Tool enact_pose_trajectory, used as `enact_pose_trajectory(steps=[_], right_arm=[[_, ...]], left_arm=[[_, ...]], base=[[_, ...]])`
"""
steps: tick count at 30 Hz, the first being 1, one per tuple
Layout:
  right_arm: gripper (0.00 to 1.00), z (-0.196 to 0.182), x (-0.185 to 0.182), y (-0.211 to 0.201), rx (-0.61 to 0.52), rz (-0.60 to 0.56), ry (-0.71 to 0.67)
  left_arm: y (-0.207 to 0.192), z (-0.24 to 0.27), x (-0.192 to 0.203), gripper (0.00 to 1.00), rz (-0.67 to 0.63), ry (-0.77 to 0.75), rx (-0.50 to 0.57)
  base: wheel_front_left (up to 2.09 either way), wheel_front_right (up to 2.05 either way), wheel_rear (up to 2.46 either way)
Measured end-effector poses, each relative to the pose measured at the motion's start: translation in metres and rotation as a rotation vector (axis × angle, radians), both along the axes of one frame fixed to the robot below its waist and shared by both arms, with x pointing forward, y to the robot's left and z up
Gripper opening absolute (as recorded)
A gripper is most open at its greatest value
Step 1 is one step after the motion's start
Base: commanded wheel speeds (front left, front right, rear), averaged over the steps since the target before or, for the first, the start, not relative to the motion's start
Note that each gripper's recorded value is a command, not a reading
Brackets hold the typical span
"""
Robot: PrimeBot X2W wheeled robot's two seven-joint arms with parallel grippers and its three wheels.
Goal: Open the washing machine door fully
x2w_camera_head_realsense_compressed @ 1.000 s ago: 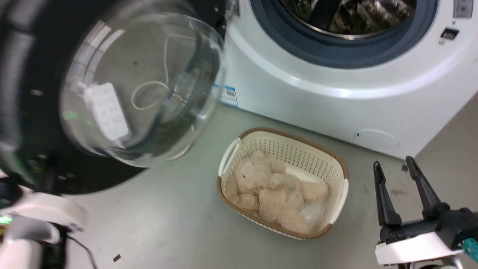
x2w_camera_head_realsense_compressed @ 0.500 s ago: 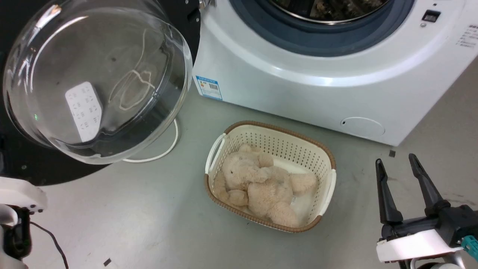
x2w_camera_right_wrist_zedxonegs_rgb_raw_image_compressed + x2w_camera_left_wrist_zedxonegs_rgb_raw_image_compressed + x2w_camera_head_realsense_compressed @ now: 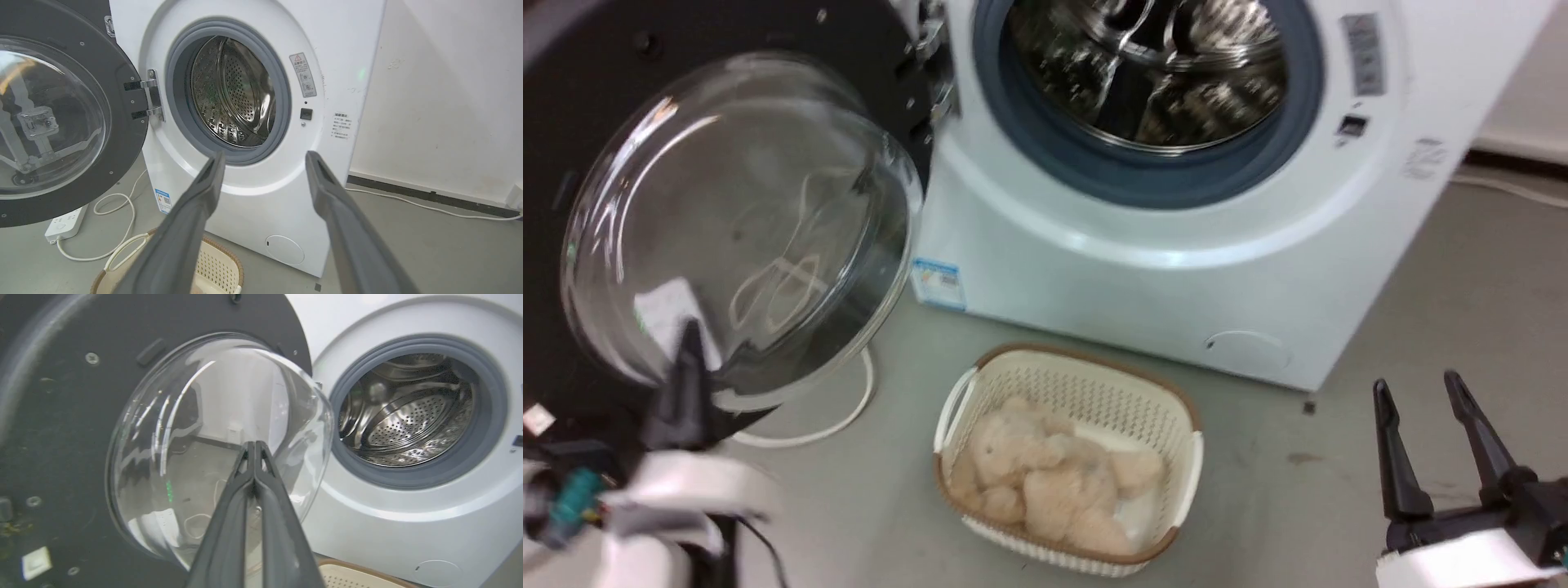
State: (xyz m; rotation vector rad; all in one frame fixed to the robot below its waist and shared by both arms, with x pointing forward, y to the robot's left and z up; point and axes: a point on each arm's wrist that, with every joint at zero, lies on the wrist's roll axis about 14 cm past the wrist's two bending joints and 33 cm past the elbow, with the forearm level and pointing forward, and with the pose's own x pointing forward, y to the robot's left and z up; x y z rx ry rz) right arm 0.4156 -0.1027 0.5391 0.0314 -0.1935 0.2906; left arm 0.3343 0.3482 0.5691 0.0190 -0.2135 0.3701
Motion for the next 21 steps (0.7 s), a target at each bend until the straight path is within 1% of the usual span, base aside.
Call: enact_pose_trajectory(steps=[4, 9, 10, 11, 14, 15, 16, 21], right_arm=[[1.00, 0.009, -0.016, -0.024, -0.010, -0.065, -0.021], [1.00, 0.019, -0.035, -0.046, -0.014, -0.125, -0.049], [1.00, 0.021, -0.039, -0.050, -0.014, -0.135, -0.054], [1.00, 0.024, -0.047, -0.057, -0.012, -0.157, -0.064], [1.00, 0.025, -0.054, -0.063, -0.011, -0.173, -0.067], [1.00, 0.025, -0.056, -0.065, -0.011, -0.179, -0.067], [1.00, 0.023, -0.059, -0.067, -0.010, -0.186, -0.062], [1.00, 0.013, -0.067, -0.072, -0.009, -0.200, -0.030]], left_arm=[[-0.046, -0.004, -0.002, 0.00, -0.093, -0.027, -0.042], [-0.092, -0.017, -0.003, 0.00, -0.186, -0.014, -0.090], [-0.100, -0.019, -0.003, 0.00, -0.205, -0.010, -0.095], [-0.121, -0.026, -0.002, 0.00, -0.257, 0.015, -0.077], [-0.141, -0.034, -0.002, 0.00, -0.299, 0.034, -0.091], [-0.148, -0.037, -0.003, 0.45, -0.316, 0.043, -0.090], [-0.154, -0.039, -0.003, 0.99, -0.332, 0.051, -0.082], [-0.174, -0.041, -0.003, 1.00, -0.384, 0.067, -0.024]], base=[[0.00, 0.00, 0.00], [0.00, 0.00, 0.00], [0.00, 0.00, 0.00], [0.00, 0.00, 0.00], [0.00, 0.00, 0.00], [0.00, 0.00, 0.00], [0.00, 0.00, 0.00], [0.00, 0.00, 0.00]])
